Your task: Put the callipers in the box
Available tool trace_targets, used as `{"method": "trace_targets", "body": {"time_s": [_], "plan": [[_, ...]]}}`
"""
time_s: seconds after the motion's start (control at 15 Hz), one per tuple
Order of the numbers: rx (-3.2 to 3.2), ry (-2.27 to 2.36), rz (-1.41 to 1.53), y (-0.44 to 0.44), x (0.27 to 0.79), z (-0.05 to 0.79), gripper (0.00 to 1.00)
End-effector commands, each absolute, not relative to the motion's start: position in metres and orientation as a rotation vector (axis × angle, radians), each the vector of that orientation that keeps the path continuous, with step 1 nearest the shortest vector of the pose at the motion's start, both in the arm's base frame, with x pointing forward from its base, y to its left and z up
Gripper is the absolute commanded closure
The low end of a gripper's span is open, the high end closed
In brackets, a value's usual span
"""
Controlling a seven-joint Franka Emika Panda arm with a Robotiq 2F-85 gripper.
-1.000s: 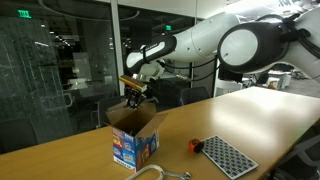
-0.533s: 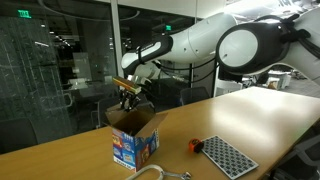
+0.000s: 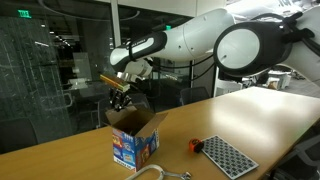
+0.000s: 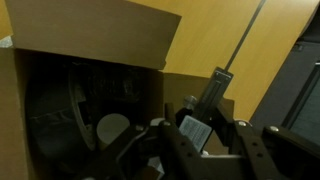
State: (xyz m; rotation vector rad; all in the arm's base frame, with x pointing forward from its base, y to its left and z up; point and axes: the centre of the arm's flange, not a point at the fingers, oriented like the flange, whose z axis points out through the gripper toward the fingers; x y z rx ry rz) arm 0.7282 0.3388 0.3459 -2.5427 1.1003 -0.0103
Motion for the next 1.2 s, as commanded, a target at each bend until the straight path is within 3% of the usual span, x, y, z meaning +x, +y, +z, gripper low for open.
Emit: {"method": "trace_targets", "body": {"time_s": [0.0, 0.2, 0.27, 0.4, 0.6, 0.73, 1.13], "plan": [[-2.552, 1.129, -0.057, 0.358, 0.741, 0.374, 0.83], [-2.549, 1.16, -0.031, 0.36, 0.737, 0.376, 0.82], [-2.539, 1.18, -0.004, 0.358, 0.735, 0.374, 0.33], [-2.522, 1.199, 0.01, 0.353, 0.733, 0.37, 0.27], [-2.505, 1.22, 0.013, 0.344, 0.734, 0.367, 0.05], [-2.496, 1.23, 0.015, 0.34, 0.735, 0.366, 0.0], [-2.591, 1.192, 0.037, 0.325, 0.724, 0.393, 0.0]]}}
